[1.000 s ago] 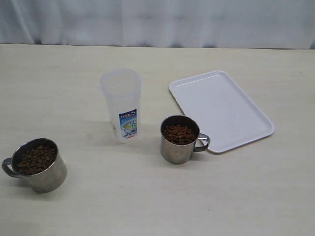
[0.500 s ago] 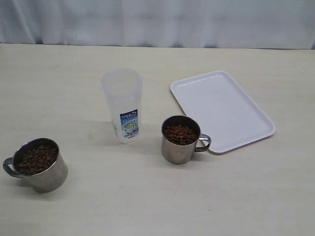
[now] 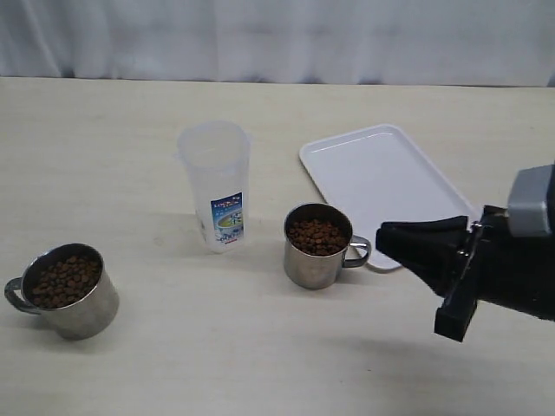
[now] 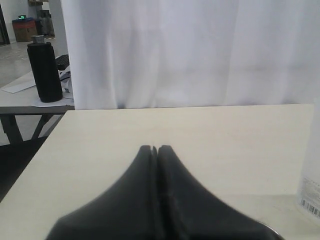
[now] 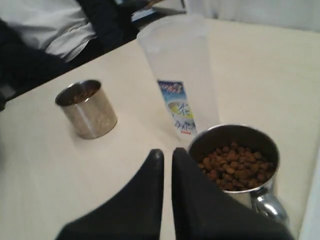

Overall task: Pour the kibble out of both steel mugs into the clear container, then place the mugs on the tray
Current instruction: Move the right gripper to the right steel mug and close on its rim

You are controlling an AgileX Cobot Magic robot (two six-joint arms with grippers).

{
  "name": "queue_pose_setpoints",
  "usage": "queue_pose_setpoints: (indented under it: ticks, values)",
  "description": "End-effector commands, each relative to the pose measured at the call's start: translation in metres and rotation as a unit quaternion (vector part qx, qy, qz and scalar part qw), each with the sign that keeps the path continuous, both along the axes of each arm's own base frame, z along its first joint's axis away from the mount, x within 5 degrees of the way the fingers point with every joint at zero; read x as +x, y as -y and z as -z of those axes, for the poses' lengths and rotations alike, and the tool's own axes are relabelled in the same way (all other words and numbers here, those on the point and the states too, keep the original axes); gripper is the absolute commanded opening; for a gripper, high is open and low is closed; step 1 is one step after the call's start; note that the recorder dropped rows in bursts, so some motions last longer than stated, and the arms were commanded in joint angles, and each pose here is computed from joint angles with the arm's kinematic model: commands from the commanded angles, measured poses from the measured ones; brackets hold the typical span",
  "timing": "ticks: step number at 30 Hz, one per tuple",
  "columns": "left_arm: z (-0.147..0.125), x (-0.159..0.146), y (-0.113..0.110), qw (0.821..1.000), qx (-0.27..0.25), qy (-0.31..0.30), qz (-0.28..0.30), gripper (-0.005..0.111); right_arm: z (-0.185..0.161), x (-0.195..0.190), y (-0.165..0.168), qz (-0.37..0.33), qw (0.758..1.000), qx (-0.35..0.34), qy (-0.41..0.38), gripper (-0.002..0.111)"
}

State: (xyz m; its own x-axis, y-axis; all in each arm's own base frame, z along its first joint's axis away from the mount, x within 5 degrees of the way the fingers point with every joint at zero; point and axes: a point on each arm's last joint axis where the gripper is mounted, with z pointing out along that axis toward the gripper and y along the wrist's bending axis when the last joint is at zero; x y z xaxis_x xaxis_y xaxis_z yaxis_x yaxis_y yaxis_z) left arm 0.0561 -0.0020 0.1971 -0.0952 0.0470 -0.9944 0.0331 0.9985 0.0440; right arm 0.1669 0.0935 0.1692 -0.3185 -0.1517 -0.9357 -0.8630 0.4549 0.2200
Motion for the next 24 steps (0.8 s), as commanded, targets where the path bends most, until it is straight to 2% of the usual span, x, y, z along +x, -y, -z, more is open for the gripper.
queue_pose_setpoints:
  ticks: [1,9,21,24]
  values:
    - [0.0,0.0,0.0,1.0,0.001,0.006,0.0,0.0,0.025,0.022,-0.006,-0.073,0.997,-0.037,0.012,0.005]
    - [0.0,0.0,0.0,1.0,0.001,0.006,0.0,0.0,0.066,0.056,0.0,-0.051,0.988,-0.141,-0.035,0.005]
    - [0.0,0.0,0.0,1.0,0.001,0.006,0.0,0.0,0.085,0.084,-0.004,-0.054,0.988,-0.137,-0.043,0.005]
    - [0.0,0.0,0.0,1.0,0.001,0.006,0.0,0.0,0.089,0.091,-0.005,-0.055,0.989,-0.133,-0.043,0.013]
